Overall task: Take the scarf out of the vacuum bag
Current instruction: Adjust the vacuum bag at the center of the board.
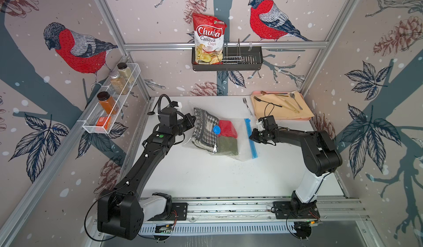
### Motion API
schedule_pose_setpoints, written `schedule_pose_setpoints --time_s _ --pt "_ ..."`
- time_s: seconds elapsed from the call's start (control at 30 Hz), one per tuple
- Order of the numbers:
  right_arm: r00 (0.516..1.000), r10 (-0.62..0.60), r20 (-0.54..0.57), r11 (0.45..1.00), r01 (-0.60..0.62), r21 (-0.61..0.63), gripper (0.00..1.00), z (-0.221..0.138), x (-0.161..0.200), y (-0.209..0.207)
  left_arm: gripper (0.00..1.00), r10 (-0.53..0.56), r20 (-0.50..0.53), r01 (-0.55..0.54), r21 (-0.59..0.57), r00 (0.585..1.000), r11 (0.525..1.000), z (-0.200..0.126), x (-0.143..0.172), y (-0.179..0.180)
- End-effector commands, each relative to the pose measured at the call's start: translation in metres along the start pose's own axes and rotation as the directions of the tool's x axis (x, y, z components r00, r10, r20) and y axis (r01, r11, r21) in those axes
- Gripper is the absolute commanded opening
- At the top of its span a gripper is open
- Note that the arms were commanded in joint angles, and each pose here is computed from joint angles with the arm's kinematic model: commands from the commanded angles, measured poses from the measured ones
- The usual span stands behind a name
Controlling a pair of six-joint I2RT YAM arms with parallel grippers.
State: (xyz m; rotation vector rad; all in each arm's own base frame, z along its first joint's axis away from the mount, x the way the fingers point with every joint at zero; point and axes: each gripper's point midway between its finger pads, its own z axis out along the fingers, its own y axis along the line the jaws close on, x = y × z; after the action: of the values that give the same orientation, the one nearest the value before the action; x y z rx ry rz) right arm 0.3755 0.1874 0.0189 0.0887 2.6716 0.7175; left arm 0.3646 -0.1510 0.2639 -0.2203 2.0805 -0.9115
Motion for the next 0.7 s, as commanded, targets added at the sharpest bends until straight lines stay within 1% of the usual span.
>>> schedule_pose_setpoints --time_s 0.0,0.17,0.33,0.47,0.53,0.57,0.67 --pt "0.999 -0.011 -0.052 0.992 0.018 0.121 0.00 0.004 0.016 -0.021 0.00 0.045 0.084 -0.058 0.155 0.995 0.986 -0.005 -0.021 -0.059" --pt "0.999 -0.013 -0.050 0.992 0.019 0.122 0.00 0.005 0.017 -0.022 0.00 0.098 0.123 -0.132 0.314 0.988 0.940 -0.007 -0.028 -0.134" --pt "0.999 -0.010 -0.052 0.992 0.017 0.129 0.00 0.007 0.018 -0.024 0.00 0.134 0.123 -0.175 0.439 0.983 0.881 0.000 -0.031 -0.195" --pt "0.999 -0.006 -0.052 0.991 0.013 0.130 0.00 0.008 0.019 -0.025 0.00 0.121 0.123 -0.169 0.538 0.985 0.826 0.003 -0.036 -0.230" --pt "0.998 -0.006 -0.055 0.992 0.013 0.129 0.00 0.010 0.020 -0.026 0.00 0.094 0.137 -0.158 0.603 0.986 0.782 -0.002 -0.042 -0.246" --pt "0.998 -0.005 -0.055 0.991 0.012 0.130 0.00 0.010 0.020 -0.026 0.00 0.083 0.146 -0.157 0.621 0.986 0.768 -0.006 -0.045 -0.251" --pt "0.998 0.000 -0.062 0.991 0.009 0.134 0.00 0.012 0.022 -0.028 0.00 0.058 0.189 -0.168 0.647 0.980 0.743 -0.015 -0.058 -0.261"
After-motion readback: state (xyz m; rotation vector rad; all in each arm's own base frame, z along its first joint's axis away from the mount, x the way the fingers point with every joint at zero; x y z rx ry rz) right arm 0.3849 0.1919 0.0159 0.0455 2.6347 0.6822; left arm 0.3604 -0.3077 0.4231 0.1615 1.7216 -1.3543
